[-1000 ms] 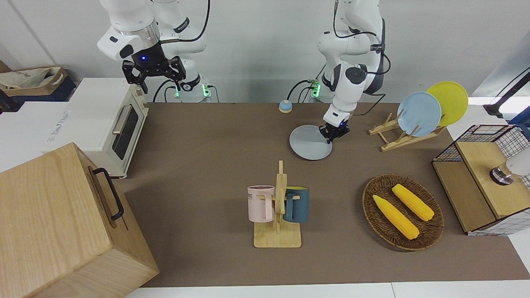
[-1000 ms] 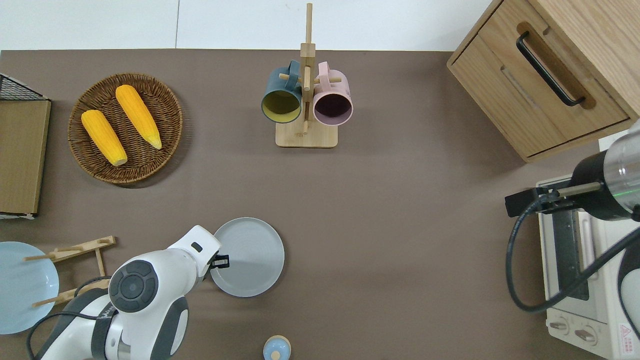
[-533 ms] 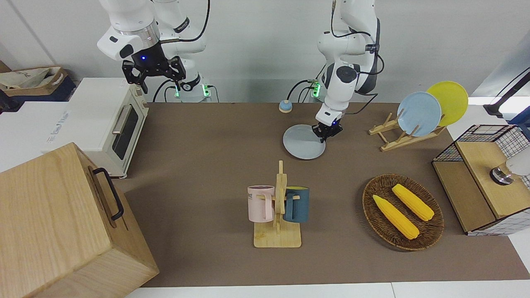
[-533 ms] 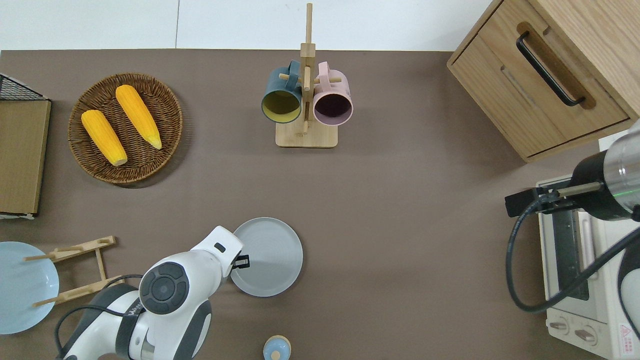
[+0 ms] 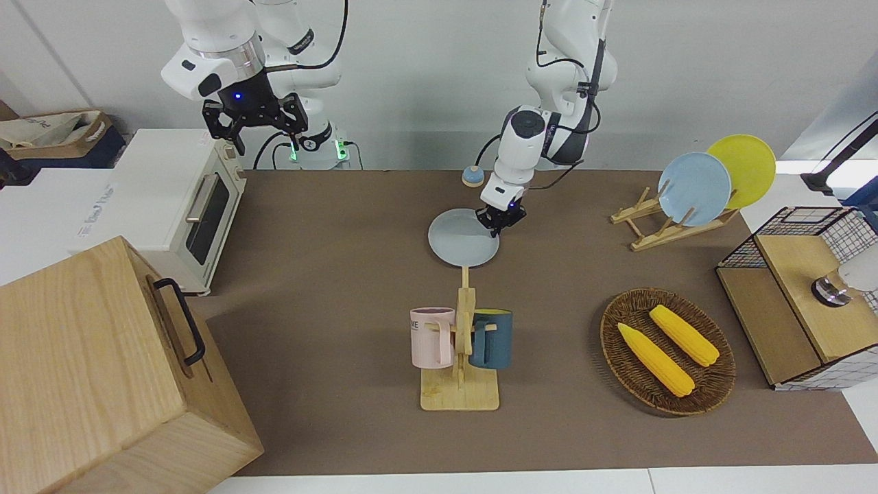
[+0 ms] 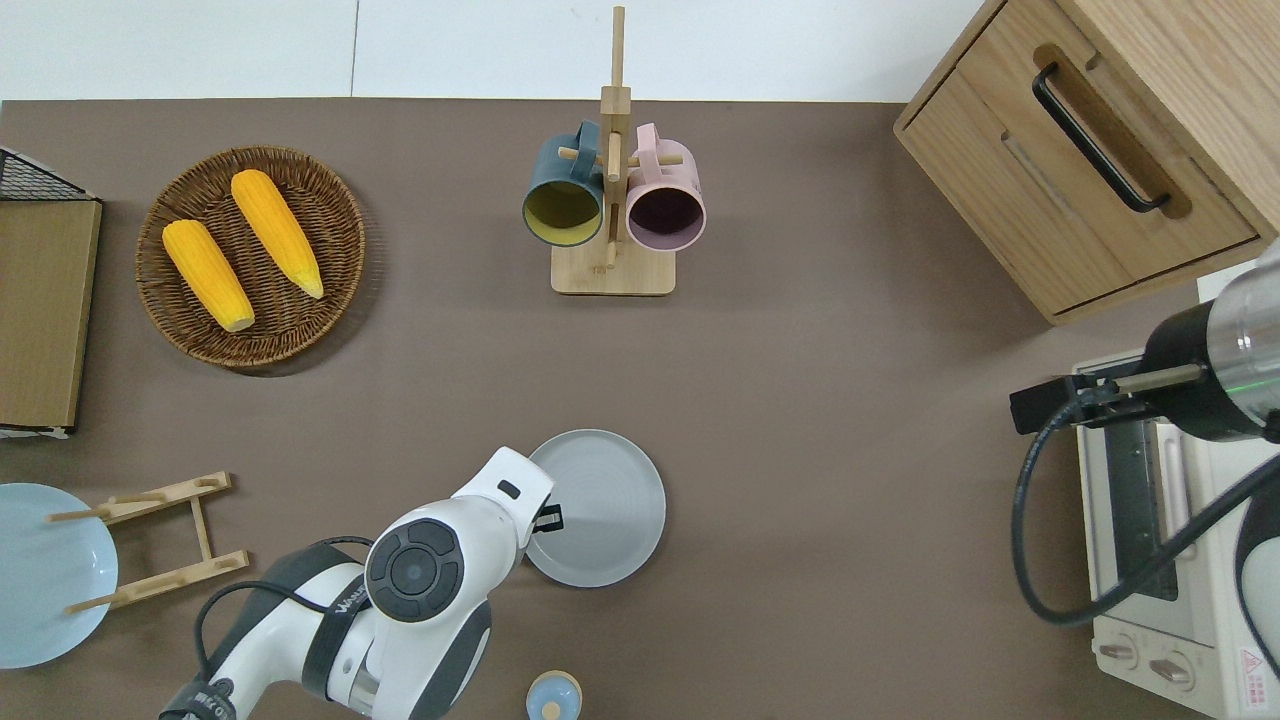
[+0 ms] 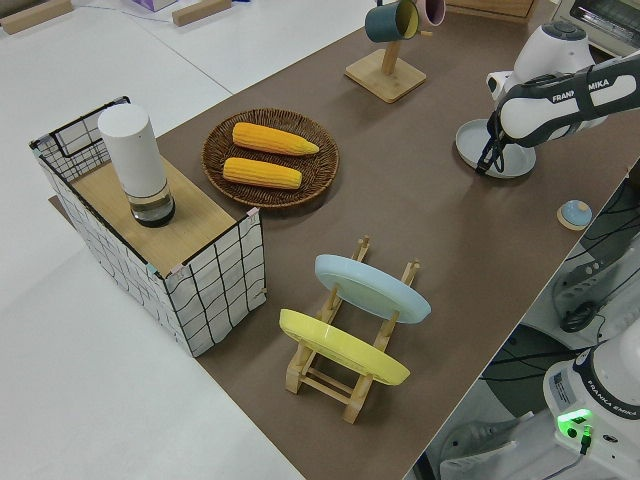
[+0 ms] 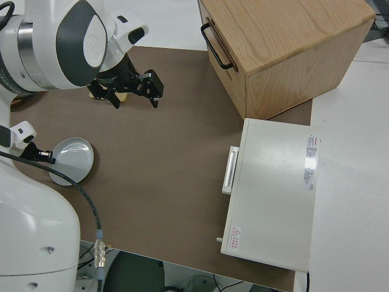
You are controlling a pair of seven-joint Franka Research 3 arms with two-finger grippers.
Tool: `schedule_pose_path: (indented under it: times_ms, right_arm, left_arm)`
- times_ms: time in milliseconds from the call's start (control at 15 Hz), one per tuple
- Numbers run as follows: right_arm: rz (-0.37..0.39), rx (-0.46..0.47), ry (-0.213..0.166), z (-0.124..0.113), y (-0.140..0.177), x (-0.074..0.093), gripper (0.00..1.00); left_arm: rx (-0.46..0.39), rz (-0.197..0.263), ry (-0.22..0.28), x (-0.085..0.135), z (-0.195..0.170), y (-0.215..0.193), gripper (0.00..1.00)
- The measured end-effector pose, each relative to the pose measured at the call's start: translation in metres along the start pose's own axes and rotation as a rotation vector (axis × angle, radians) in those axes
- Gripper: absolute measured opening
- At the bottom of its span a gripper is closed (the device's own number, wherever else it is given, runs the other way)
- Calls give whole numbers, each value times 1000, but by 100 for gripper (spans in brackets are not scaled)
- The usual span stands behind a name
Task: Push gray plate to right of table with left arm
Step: 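Keep pushing the gray plate with the left gripper toward the oven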
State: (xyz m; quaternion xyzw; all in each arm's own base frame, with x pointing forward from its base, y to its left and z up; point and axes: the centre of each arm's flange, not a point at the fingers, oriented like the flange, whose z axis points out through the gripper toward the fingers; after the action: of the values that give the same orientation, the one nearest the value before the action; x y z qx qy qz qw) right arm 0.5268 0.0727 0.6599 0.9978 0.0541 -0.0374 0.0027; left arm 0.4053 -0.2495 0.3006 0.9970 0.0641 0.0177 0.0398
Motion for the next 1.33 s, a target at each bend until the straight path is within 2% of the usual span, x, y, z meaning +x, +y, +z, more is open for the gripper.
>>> schedule_pose_path:
  times_ms: [600, 933, 1333]
  right_arm:
    - [0, 0, 0, 0, 0, 0, 99]
    - [0, 0, 0, 0, 0, 0, 99]
    - [0, 0, 0, 0, 0, 0, 99]
  left_arm:
    - [-48, -51, -22, -22, 5, 74, 5]
    - [-30, -83, 15, -32, 9, 116, 5]
    - [-57, -98, 13, -53, 13, 169, 5]
